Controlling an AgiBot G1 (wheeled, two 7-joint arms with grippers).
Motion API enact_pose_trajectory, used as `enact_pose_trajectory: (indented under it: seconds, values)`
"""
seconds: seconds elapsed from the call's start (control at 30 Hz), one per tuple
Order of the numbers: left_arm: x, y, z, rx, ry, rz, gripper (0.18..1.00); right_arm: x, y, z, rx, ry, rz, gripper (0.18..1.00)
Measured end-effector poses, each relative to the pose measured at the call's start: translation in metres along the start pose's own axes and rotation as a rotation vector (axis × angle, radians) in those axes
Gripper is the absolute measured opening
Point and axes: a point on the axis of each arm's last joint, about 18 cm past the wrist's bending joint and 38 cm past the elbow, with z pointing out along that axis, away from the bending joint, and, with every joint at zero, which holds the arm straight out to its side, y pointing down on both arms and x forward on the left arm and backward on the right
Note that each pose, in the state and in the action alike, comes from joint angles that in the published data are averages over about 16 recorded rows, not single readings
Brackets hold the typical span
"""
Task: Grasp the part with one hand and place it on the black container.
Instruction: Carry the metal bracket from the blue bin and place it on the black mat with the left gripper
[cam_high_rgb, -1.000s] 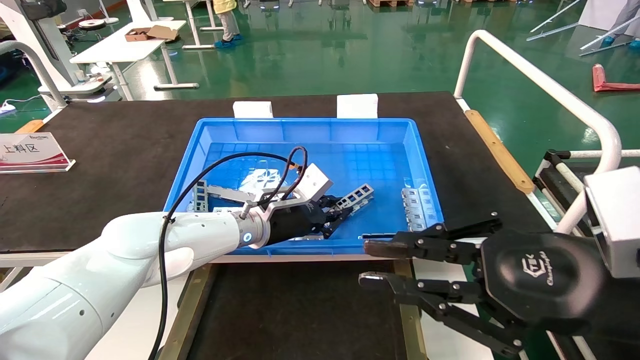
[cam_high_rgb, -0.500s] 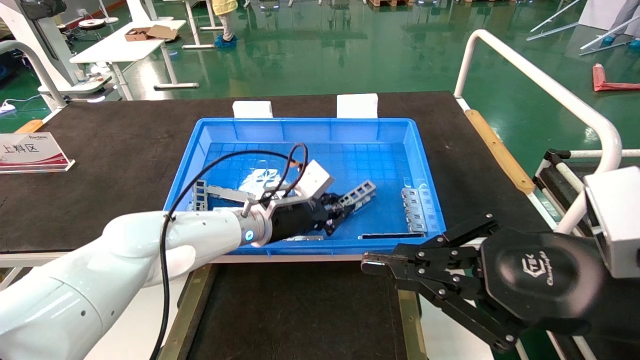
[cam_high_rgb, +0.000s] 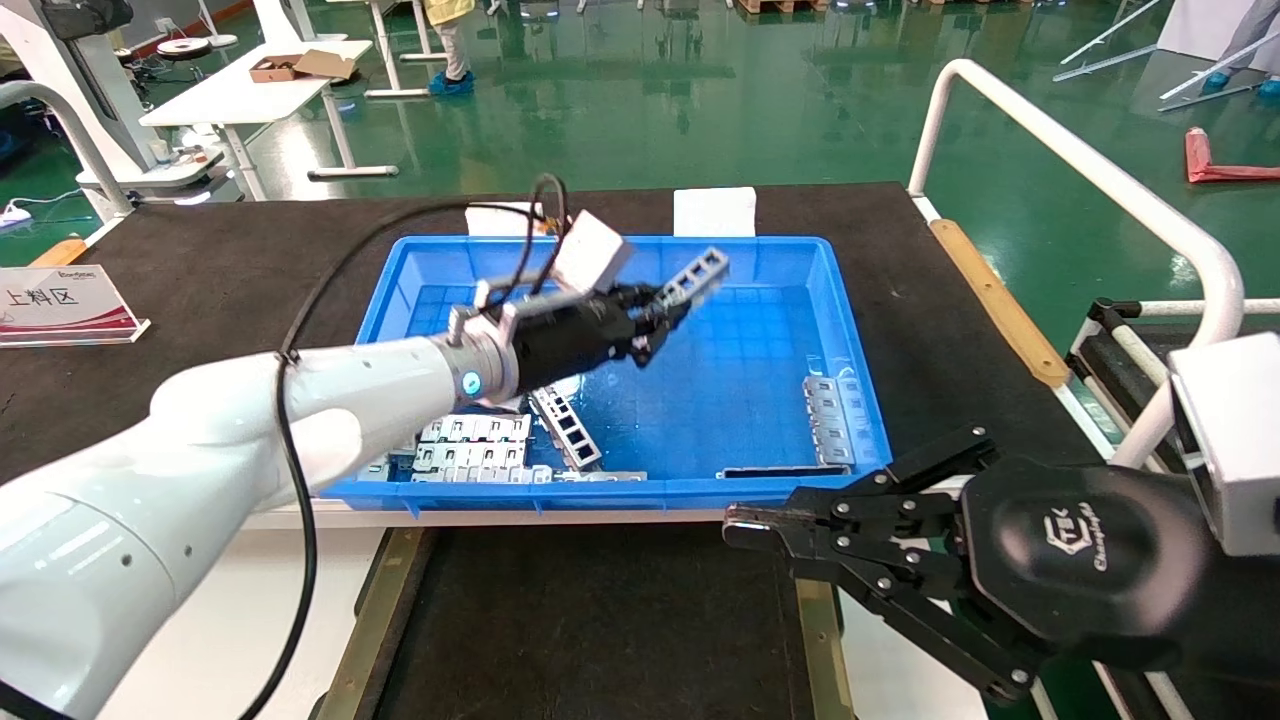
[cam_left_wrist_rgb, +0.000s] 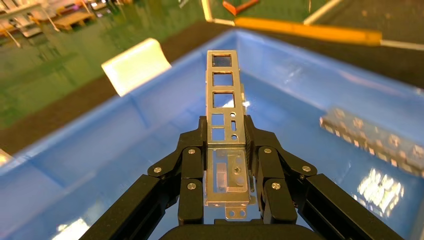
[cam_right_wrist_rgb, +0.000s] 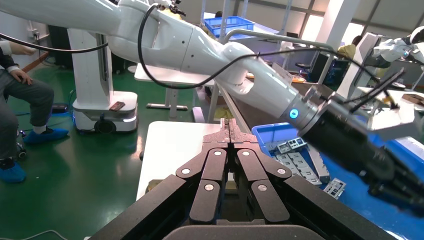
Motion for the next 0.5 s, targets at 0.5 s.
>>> enact_pose_trajectory:
  seconds: [0.5]
  values:
    - [0.013,-0.010,-0.057,0.136,0.289,-0.016,0.322,0.000,0.000,0.000,0.000,0.000,0.000,0.191]
